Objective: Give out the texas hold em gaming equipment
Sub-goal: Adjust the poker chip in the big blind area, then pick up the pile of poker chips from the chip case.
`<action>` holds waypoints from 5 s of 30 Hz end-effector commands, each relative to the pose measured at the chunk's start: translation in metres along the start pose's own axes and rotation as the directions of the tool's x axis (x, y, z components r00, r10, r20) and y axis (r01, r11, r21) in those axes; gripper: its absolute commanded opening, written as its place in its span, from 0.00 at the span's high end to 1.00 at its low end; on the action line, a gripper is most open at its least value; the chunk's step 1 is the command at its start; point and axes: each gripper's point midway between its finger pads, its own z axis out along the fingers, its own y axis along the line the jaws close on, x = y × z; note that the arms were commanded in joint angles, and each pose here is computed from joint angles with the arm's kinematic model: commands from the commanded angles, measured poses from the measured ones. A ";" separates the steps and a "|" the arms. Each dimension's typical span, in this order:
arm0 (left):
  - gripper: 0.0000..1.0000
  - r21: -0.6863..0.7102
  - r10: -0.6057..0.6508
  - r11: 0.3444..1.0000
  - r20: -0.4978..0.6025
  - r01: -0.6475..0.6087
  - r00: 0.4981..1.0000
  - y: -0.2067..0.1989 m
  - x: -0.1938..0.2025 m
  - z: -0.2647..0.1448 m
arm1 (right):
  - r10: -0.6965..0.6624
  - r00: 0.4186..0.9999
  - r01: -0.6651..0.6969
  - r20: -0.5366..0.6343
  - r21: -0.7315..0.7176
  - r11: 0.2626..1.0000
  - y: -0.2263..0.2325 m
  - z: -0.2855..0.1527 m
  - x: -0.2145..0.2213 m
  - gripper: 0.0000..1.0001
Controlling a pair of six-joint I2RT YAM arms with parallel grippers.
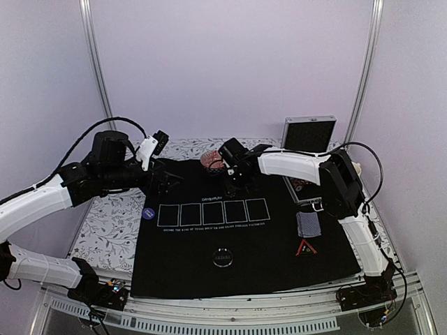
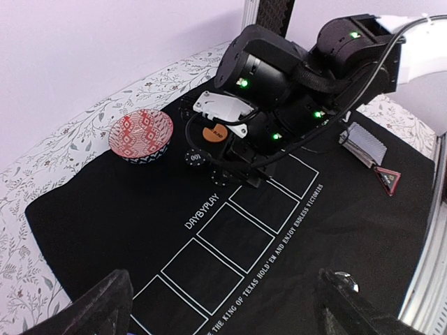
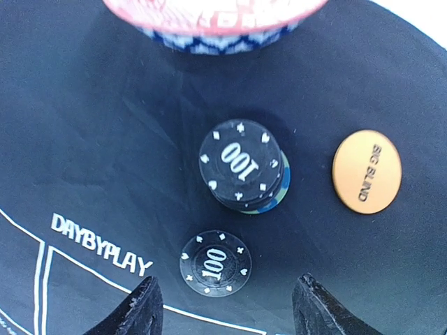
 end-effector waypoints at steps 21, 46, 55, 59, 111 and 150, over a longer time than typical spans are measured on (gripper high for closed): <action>0.09 -0.014 0.007 1.000 0.010 -0.007 1.000 0.006 -0.001 -0.001 | -0.123 0.974 0.131 -0.189 0.026 0.991 -0.004 0.057 0.058 0.56; 0.09 -0.016 0.009 1.000 0.013 -0.009 1.000 0.006 -0.001 -0.002 | -0.069 0.994 0.071 0.088 -0.019 0.997 0.006 -0.023 -0.024 0.65; 0.09 -0.017 0.010 1.000 0.016 -0.009 1.000 0.006 -0.001 -0.003 | -0.075 0.996 0.076 0.038 -0.019 0.997 0.003 -0.017 -0.014 0.51; 0.09 -0.015 0.010 1.000 0.015 -0.009 1.000 0.006 -0.001 -0.002 | -0.085 0.996 0.085 0.003 -0.049 0.995 0.008 -0.008 -0.003 0.47; 0.08 -0.019 0.011 1.000 -0.014 -0.011 1.000 0.008 0.007 0.005 | -0.850 0.487 0.873 0.201 -0.097 0.478 -0.153 -0.139 0.042 0.29; 0.08 -0.029 0.001 1.000 -0.060 -0.003 0.998 0.014 0.019 0.016 | -0.971 0.216 0.957 -0.104 -0.176 0.232 -0.225 -0.052 0.120 0.51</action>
